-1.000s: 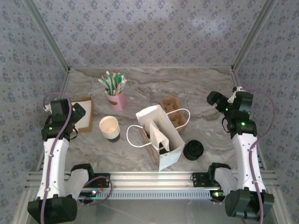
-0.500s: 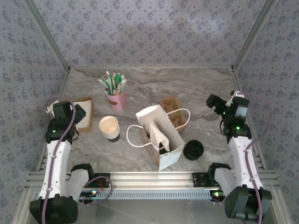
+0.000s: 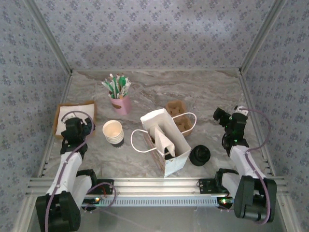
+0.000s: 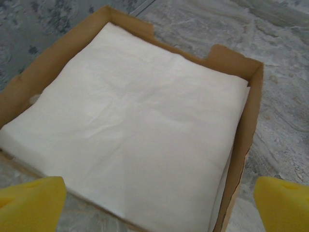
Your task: Pack the takeout coffee
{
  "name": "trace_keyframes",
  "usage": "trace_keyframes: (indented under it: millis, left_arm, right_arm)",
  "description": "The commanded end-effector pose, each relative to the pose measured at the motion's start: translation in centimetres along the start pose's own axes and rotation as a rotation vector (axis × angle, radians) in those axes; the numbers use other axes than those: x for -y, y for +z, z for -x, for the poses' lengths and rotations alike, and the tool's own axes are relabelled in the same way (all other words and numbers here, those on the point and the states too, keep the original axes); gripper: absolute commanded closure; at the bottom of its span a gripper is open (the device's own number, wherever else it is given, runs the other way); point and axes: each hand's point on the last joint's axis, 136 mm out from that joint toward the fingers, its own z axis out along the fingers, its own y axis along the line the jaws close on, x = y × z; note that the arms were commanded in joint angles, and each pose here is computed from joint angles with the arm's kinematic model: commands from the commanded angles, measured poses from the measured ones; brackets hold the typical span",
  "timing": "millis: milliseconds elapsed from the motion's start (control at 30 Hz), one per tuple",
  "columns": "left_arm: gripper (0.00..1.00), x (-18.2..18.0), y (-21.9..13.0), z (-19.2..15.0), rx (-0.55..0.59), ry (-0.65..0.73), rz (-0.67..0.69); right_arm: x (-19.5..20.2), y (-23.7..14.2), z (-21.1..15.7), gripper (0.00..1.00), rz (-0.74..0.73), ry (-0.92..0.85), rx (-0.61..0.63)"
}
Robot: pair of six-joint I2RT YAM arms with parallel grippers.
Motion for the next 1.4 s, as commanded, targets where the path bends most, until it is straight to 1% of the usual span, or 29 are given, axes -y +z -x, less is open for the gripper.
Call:
trace_keyframes:
  millis: [0, 100, 200, 300, 433, 533, 600, 633, 700, 767, 833, 900, 1000, 1100, 1167, 1200, 1233, 1267, 1300, 1333, 1367]
  left_arm:
    - [0.01, 1.7, 0.3, 3.1, 0.161, 0.038, -0.084]
    - [0.0, 2.1, 1.3, 2.7, 0.157, 0.066, -0.098]
    - [0.01, 2.8, 2.6, 2.3, 0.144, 0.092, -0.118]
    - [0.01, 3.6, 3.4, 2.4, 0.147, 0.104, -0.143]
    - [0.0, 5.2, 4.1, 2.4, 0.162, 0.147, -0.184]
    - [0.01, 7.1, 4.7, 1.8, 0.16, 0.207, -0.218]
    - [0.01, 8.1, 5.2, 1.6, 0.168, 0.227, -0.239]
    - [0.01, 8.6, 5.4, 1.4, 0.15, 0.241, -0.245]
    - [0.0, 9.3, 5.9, 1.6, 0.151, 0.271, -0.241]
    - [0.01, 9.6, 6.2, 1.7, 0.152, 0.296, -0.233]
    - [0.0, 9.9, 6.3, 1.7, 0.166, 0.313, -0.233]
    - [0.01, 9.9, 6.1, 1.3, 0.201, 0.331, -0.217]
    - [0.01, 9.2, 6.6, 1.2, 0.232, 0.302, -0.186]
    - [0.0, 9.9, 7.0, 0.6, 0.21, 0.321, -0.236]
    - [0.0, 10.0, 7.4, 0.0, 0.207, 0.324, -0.254]
    - [0.0, 10.1, 7.6, 0.1, 0.213, 0.32, -0.261]
    - [0.0, 10.0, 7.7, 0.0, 0.197, 0.317, -0.256]
    - [0.0, 9.9, 7.9, -0.1, 0.177, 0.317, -0.255]
    - [0.0, 10.0, 8.1, 0.1, 0.183, 0.315, -0.255]
    - [0.0, 10.1, 8.2, 0.1, 0.169, 0.316, -0.253]
    - [0.0, 10.0, 8.4, 0.0, 0.157, 0.31, -0.259]
  right_arm:
    - [0.4, 0.8, 1.4, 0.0, -0.037, -0.036, 0.11]
    - [0.1, 1.5, 0.8, 0.0, -0.033, -0.069, 0.117]
    - [-0.9, 1.8, 1.5, 0.0, -0.025, -0.12, 0.157]
    - [-1.6, 2.2, 1.9, 0.0, -0.012, -0.16, 0.166]
    - [-1.6, 2.3, 2.2, 0.0, -0.024, -0.185, 0.174]
    - [-0.6, 2.2, 1.5, 0.0, -0.078, -0.202, 0.143]
    - [0.5, 2.2, 0.3, 0.0, -0.118, -0.206, 0.113]
    - [0.8, 2.2, -0.3, 0.0, -0.123, -0.201, 0.112]
    - [1.0, 2.6, -1.1, 0.0, -0.121, -0.198, 0.108]
    - [0.3, 3.0, -1.1, 0.0, -0.105, -0.233, 0.104]
    - [-0.2, 3.2, -1.0, 0.0, -0.088, -0.259, 0.127]
    - [-0.4, 3.7, -1.5, 0.0, -0.079, -0.265, 0.124]
    - [-0.7, 4.4, -1.8, 0.0, -0.071, -0.279, 0.097]
    - [-1.6, 5.2, -2.5, 0.0, -0.032, -0.314, 0.069]
    - [-3.4, 5.7, -3.6, 0.0, 0.088, -0.361, 0.039]
    - [-4.3, 5.9, -4.3, 0.0, 0.138, -0.387, 0.058]
    - [-4.4, 6.0, -4.3, 0.0, 0.131, -0.398, 0.068]
    - [-3.9, 6.0, -4.5, 0.0, 0.096, -0.399, 0.022]
    - [-3.7, 6.5, -4.4, 0.0, 0.091, -0.384, 0.004]
    - [-3.8, 6.7, -4.2, 0.0, 0.09, -0.381, 0.017]
    - [-3.7, 6.6, -4.3, 0.0, 0.087, -0.383, 0.002]
